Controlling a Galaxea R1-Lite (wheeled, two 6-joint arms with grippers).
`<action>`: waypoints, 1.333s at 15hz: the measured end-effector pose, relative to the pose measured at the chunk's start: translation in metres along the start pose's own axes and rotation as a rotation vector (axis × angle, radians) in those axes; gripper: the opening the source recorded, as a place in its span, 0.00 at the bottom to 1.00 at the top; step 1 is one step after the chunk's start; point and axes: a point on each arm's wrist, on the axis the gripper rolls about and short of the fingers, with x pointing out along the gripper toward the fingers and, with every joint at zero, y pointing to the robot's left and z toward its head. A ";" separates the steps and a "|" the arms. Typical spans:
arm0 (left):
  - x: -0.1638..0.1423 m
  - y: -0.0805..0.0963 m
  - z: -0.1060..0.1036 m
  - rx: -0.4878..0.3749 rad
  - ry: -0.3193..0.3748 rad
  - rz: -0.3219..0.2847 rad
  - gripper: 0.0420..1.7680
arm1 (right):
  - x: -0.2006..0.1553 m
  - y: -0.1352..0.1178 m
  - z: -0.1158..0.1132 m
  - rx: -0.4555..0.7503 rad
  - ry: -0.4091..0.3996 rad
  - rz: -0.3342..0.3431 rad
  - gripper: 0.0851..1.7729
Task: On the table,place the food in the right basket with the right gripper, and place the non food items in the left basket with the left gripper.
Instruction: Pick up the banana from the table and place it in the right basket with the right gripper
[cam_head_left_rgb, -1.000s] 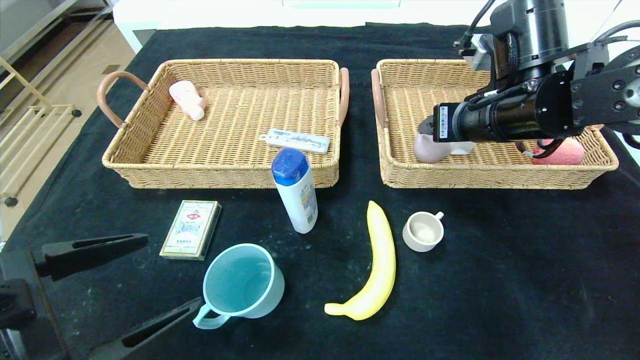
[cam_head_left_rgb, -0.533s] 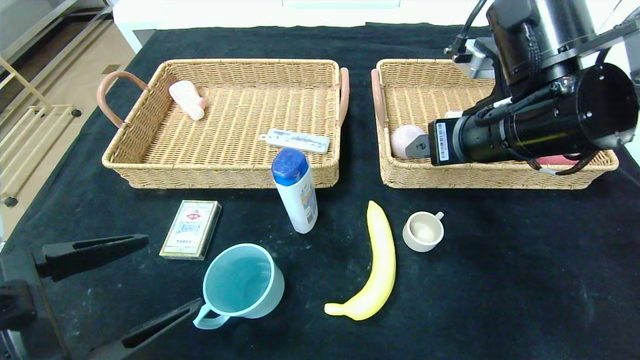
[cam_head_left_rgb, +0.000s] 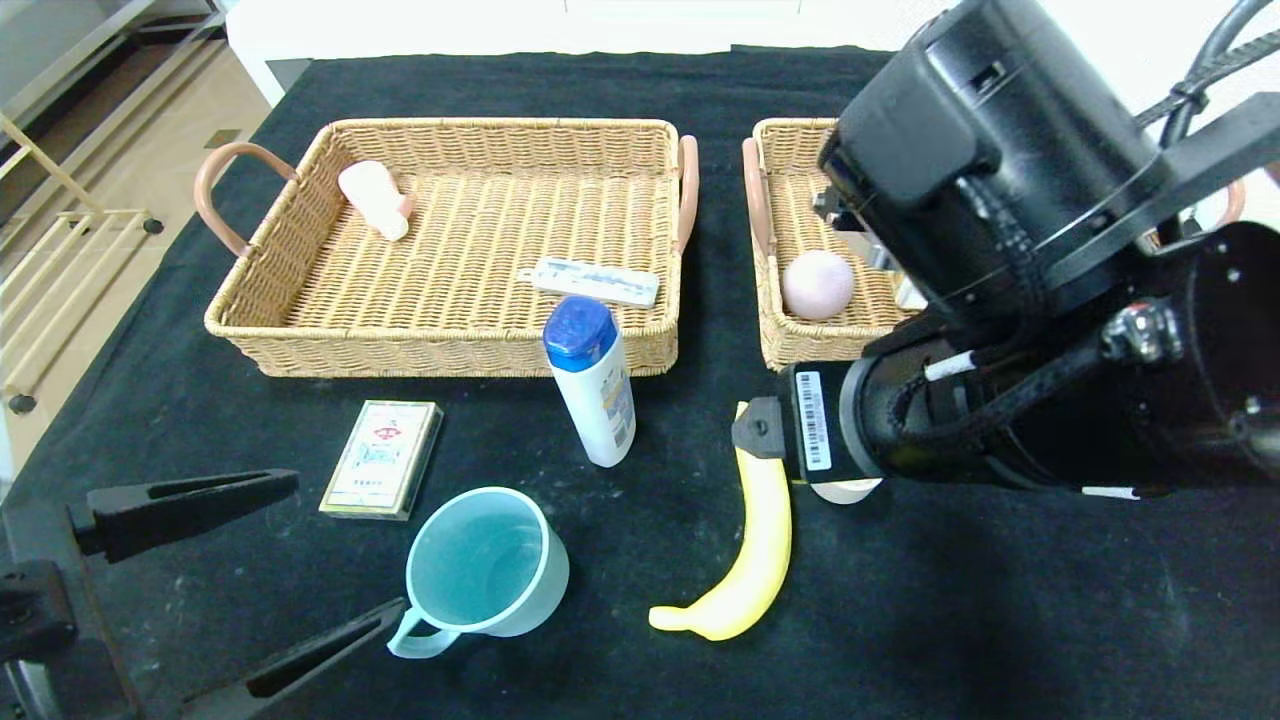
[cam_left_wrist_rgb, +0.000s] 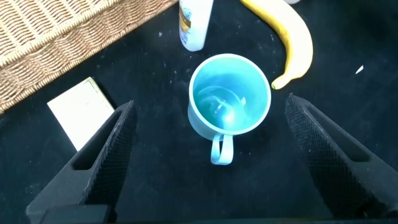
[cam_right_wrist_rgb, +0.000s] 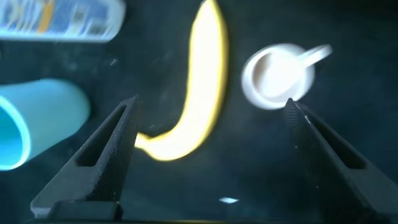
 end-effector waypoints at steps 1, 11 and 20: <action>0.000 0.000 0.000 0.000 0.000 0.000 0.97 | 0.005 0.005 -0.004 0.017 0.015 -0.004 0.94; -0.002 0.000 0.001 0.005 -0.011 0.003 0.97 | 0.042 0.026 -0.035 0.075 0.156 -0.093 0.96; -0.003 0.002 0.006 0.006 -0.032 0.014 0.97 | 0.060 0.034 -0.042 0.113 0.177 -0.122 0.96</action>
